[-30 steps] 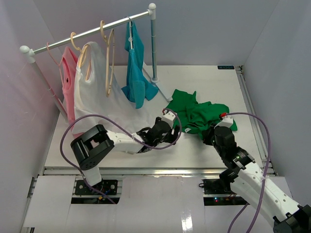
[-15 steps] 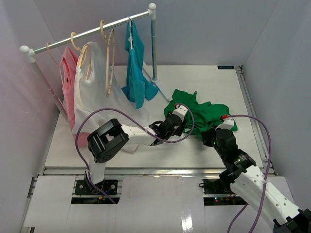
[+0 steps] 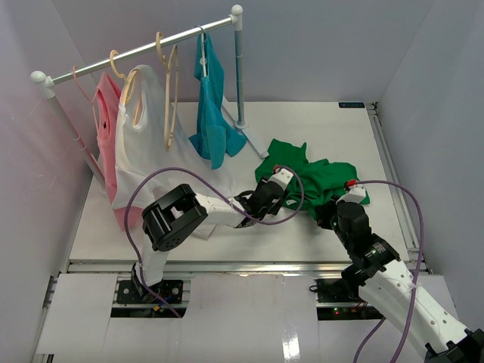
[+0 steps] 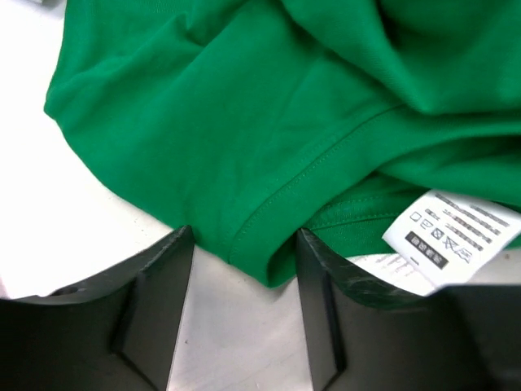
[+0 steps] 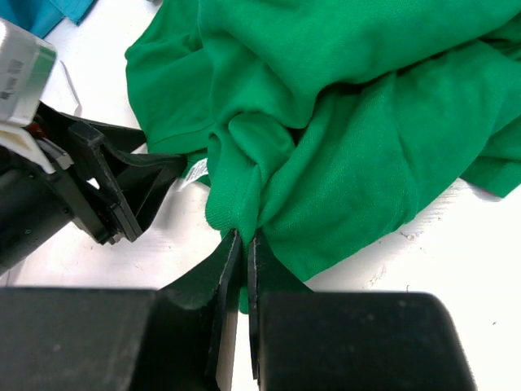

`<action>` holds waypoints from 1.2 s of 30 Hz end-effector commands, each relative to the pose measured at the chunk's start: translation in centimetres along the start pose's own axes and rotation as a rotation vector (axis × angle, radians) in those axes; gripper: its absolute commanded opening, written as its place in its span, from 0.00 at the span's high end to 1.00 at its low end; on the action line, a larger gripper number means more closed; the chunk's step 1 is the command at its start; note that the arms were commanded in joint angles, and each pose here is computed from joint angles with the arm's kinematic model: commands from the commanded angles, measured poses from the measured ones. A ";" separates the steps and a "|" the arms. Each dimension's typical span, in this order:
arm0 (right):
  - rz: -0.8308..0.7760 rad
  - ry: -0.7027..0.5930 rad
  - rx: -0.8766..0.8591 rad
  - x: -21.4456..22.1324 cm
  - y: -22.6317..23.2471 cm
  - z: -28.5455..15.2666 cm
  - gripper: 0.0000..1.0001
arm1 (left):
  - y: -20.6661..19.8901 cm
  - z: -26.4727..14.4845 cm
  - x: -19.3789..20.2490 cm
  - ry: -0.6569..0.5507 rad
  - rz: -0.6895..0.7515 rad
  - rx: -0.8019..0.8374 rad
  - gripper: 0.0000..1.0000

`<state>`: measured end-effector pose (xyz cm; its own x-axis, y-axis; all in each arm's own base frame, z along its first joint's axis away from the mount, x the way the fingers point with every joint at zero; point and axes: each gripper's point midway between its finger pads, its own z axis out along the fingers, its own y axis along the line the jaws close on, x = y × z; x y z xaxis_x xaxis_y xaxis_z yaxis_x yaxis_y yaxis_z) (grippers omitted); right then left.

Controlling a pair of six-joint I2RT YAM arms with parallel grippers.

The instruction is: Place the t-shirt on the hanger

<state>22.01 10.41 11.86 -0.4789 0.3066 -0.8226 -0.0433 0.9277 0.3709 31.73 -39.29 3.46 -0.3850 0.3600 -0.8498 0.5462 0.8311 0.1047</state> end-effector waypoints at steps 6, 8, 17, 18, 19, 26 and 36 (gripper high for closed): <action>0.008 -0.033 -0.018 -0.9 0.6 0.2 0.91 | 1.0 0.3 -2.2 -0.057 0.010 -0.071 0.88; 0.009 -0.023 -0.008 -0.5 0.4 0.5 0.89 | 1.1 0.0 -2.8 -0.066 0.005 -0.074 1.00; -0.004 -0.016 0.143 -0.7 -1.7 1.3 0.58 | 3.0 -4.0 -3.1 0.049 -0.042 -0.124 1.00; -0.012 -0.015 0.147 -0.9 -1.7 1.4 0.55 | 3.2 -4.6 -2.9 0.058 -0.055 -0.126 1.00; -0.025 -0.011 0.139 -0.9 -1.4 1.5 0.52 | 3.3 -5.3 -3.2 0.054 -0.069 -0.123 1.00; -0.080 -0.010 0.047 -1.0 1.6 2.6 0.45 | 3.1 -8.7 -4.3 0.031 -0.158 -0.039 1.00; -0.254 0.064 0.147 4.7 3.3 3.6 0.46 | 2.8 -9.8 -3.9 0.037 -0.211 -0.004 1.00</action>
<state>21.39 15.29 6.34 -0.5887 0.0073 -0.8083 -0.1390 0.9842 0.1101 28.25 -34.88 11.55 -0.5028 0.2240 -0.8348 0.4587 0.8878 -0.0380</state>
